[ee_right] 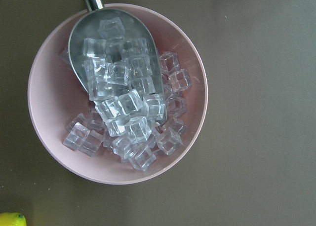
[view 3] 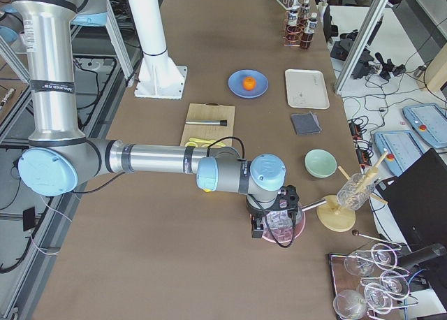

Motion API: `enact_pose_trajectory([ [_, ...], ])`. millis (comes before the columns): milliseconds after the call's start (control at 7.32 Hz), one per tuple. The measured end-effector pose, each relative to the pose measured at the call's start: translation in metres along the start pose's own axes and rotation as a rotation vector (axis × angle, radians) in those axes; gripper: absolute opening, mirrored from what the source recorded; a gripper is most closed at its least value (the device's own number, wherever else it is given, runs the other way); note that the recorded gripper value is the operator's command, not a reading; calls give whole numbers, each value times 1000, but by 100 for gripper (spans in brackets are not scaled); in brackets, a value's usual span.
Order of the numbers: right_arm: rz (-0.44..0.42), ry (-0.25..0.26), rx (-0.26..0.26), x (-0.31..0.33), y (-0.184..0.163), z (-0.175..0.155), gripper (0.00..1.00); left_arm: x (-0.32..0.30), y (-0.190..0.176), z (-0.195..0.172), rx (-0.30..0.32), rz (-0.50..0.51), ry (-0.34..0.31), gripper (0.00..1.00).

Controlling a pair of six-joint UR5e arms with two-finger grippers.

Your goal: Pick orange to plate

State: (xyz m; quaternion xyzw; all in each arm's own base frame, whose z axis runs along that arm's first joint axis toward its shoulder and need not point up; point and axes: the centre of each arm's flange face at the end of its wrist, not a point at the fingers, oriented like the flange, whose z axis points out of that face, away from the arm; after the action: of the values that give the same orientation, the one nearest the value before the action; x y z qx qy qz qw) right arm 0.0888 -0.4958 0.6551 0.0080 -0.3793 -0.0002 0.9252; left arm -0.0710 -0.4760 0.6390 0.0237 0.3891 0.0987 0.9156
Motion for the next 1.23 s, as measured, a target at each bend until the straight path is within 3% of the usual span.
enact_pose_trajectory([
  [1230,-13,1,3,-7,-2,-2,100,-1,2,0,2,-7,4,98],
])
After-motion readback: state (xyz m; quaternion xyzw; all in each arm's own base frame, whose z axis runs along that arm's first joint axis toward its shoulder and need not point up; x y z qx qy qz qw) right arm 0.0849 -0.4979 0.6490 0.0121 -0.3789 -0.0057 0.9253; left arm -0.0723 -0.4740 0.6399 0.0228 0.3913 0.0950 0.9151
